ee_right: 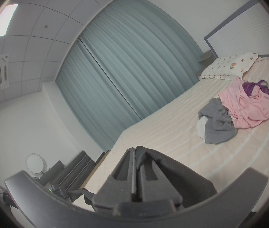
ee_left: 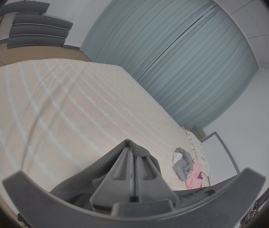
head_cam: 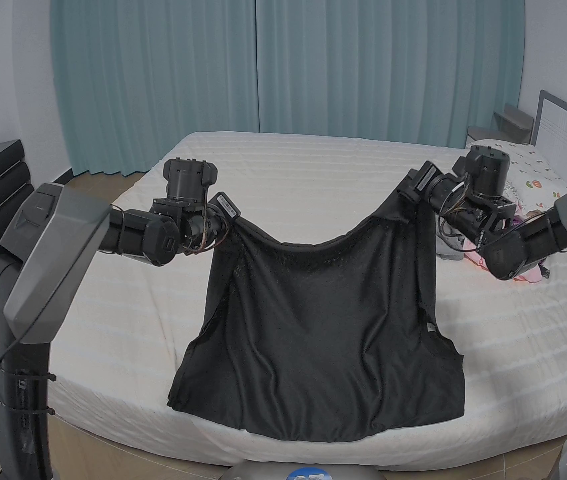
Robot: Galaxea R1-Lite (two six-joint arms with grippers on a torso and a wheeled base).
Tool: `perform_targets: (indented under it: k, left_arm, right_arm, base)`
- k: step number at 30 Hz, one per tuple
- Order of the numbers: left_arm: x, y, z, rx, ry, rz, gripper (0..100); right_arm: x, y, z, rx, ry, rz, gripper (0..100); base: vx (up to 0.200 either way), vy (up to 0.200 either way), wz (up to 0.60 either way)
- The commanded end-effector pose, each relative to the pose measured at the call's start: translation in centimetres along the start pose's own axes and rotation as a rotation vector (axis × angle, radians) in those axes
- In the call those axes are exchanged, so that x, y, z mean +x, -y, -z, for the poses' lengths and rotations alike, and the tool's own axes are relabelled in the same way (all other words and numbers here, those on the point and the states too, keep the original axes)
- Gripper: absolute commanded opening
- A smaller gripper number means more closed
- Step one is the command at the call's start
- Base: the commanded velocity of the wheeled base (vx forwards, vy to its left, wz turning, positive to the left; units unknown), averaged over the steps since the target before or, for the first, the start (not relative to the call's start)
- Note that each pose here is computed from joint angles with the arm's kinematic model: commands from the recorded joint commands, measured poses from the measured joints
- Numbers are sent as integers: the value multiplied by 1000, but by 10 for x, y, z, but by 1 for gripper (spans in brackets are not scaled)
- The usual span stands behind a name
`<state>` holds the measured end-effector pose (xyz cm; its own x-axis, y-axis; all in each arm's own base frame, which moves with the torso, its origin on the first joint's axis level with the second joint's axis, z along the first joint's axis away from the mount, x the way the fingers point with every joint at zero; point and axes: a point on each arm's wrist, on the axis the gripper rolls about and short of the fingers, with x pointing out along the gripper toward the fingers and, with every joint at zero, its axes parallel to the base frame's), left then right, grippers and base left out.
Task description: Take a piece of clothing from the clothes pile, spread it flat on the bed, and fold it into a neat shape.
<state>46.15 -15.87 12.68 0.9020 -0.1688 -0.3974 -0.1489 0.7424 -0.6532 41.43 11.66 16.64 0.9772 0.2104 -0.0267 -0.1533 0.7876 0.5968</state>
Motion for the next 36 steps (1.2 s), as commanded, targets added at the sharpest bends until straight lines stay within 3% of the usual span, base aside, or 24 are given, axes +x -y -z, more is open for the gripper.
perform_targets:
  k: [1,15,16,17,18,24,31,36]
  left_arm:
    - [35,-25,21,-2,-27,-53,0]
    - [68,-47,42,-38,-45,-90,0]
    - [71,-49,44,-42,-46,-91,0]
    - [71,-49,44,-42,-46,-91,0]
    - [75,-52,47,-44,-51,-97,100]
    - [89,-65,61,-42,-63,-121,100]
    - [93,-67,31,-73,96,-157,100]
    - [93,-73,20,-96,123,-177,100]
  right_arm:
    - [26,33,46,-8,-57,78,0]
    - [51,63,88,-15,-84,157,0]
    - [53,66,91,-16,-87,160,100]
    - [53,66,91,-16,-87,161,100]
    - [55,70,95,-17,-94,166,100]
    - [68,93,124,-15,-122,202,100]
    - [82,100,94,42,73,256,100]
    - [80,110,94,30,64,291,100]
  base:
    - [0,0,0]
    - [0,0,0]
    - [0,0,0]
    - [0,0,0]
    - [0,0,0]
    - [0,0,0]
    - [0,0,0]
    - [0,0,0]
